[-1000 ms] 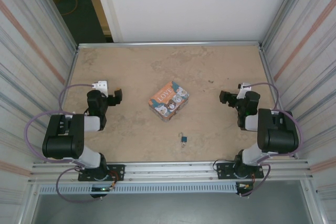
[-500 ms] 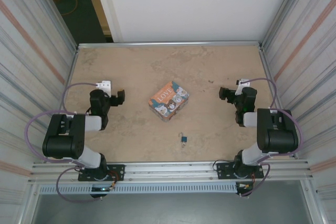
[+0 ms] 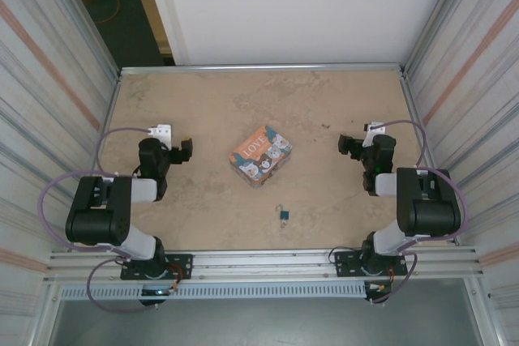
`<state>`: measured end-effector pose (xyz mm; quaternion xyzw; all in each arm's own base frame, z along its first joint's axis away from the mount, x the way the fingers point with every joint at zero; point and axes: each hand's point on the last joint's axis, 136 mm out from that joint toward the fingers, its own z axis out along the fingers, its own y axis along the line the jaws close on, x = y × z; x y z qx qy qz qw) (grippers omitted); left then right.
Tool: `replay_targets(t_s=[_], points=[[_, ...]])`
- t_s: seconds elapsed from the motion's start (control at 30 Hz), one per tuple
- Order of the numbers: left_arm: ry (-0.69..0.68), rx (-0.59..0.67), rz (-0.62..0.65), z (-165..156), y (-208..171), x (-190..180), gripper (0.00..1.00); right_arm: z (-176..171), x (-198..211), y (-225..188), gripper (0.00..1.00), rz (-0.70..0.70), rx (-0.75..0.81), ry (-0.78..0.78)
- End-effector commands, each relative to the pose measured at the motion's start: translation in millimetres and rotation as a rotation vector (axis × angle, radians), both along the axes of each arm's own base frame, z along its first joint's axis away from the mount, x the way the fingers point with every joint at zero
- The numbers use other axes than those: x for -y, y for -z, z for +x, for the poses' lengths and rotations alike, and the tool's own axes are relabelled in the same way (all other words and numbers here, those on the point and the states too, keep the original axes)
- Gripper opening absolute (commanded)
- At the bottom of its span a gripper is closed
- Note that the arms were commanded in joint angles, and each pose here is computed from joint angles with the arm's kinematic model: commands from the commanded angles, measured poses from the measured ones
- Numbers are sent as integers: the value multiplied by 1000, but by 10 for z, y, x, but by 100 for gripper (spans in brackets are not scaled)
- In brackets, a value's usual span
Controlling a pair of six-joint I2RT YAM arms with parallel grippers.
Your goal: Unlock the padlock with the key
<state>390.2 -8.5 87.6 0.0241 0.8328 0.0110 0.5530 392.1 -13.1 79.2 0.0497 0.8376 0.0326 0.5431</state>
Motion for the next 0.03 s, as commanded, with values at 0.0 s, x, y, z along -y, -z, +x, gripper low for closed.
replay_targets(t_s=[0.0], points=[[-5,9,23,52,-42,-21,99,28,7,-19,99,-17,2,-1]])
